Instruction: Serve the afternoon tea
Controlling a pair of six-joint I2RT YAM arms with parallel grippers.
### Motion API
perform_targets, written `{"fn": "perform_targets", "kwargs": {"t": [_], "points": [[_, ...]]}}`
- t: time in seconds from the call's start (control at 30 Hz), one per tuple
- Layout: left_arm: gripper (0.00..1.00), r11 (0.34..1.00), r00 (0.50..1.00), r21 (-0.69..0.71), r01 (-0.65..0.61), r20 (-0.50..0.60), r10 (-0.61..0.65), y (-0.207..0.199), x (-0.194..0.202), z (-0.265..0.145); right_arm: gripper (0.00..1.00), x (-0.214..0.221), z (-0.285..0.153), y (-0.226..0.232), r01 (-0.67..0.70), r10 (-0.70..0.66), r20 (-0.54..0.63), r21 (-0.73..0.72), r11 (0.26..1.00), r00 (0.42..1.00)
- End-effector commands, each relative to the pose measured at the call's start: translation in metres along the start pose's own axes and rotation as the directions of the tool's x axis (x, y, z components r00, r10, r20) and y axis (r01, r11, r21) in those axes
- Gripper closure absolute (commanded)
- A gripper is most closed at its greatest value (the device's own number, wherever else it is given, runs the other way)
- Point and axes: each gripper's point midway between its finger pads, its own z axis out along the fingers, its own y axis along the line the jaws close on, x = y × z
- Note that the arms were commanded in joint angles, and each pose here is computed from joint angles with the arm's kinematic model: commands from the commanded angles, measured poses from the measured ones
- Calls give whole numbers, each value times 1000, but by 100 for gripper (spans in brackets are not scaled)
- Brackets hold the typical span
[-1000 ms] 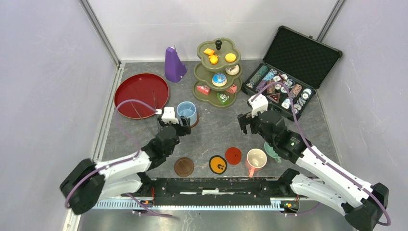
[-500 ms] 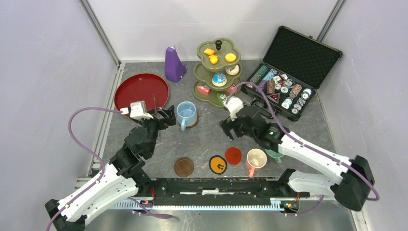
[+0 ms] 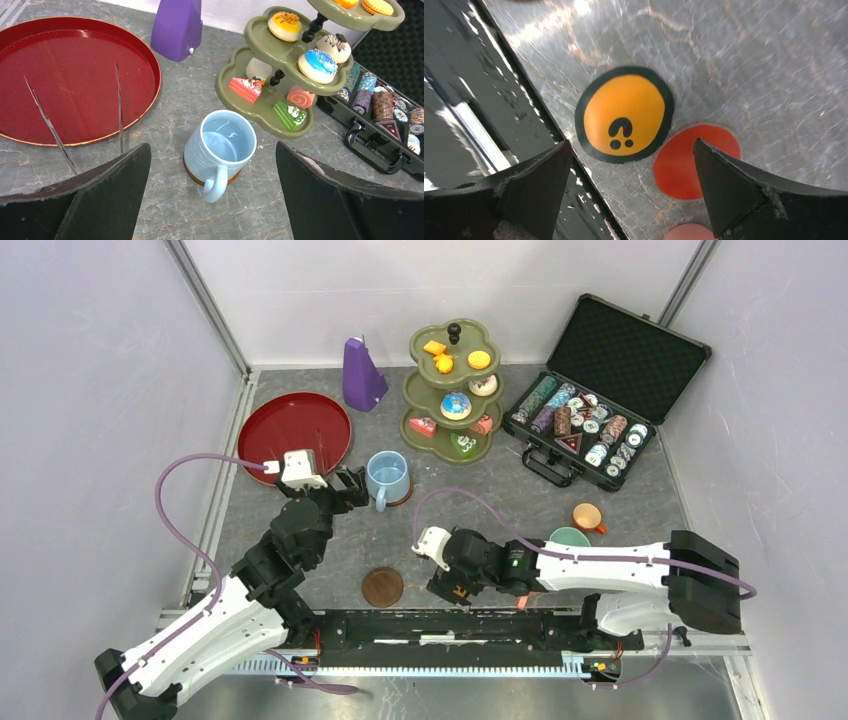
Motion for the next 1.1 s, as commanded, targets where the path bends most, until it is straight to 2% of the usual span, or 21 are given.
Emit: {"fn": "perform_targets", "kwargs": {"t": [0.0,0.17,0.4,0.67,0.77,1.07], "points": [[0,1000,999,2,15,45,-15,-3,-22,-1,2,18,10,5,-24,25,-37,34,999,999],[0,1000,998,12,7,54,-7,-6,-32,-3,2,26,21,0,-65,68,-25,105,992,997],[0,1000,998,9,-7,66,6,-4,-38,-6,4,35,38,4,-72,78,-43,110,991,996],[0,1000,997,4,-16,70,15,-2,-39,-7,18,26,50,-30,-106,117,-18,304,947,993],[0,1000,997,0,-26,74,26,-1,-41,-7,24,25,59,-45,-145,155,-4,337,930,988],[0,999,997,3,-32,76,32,1,-43,-9,31,-2,98,-86,-310,288,124,227,923,949]]}}
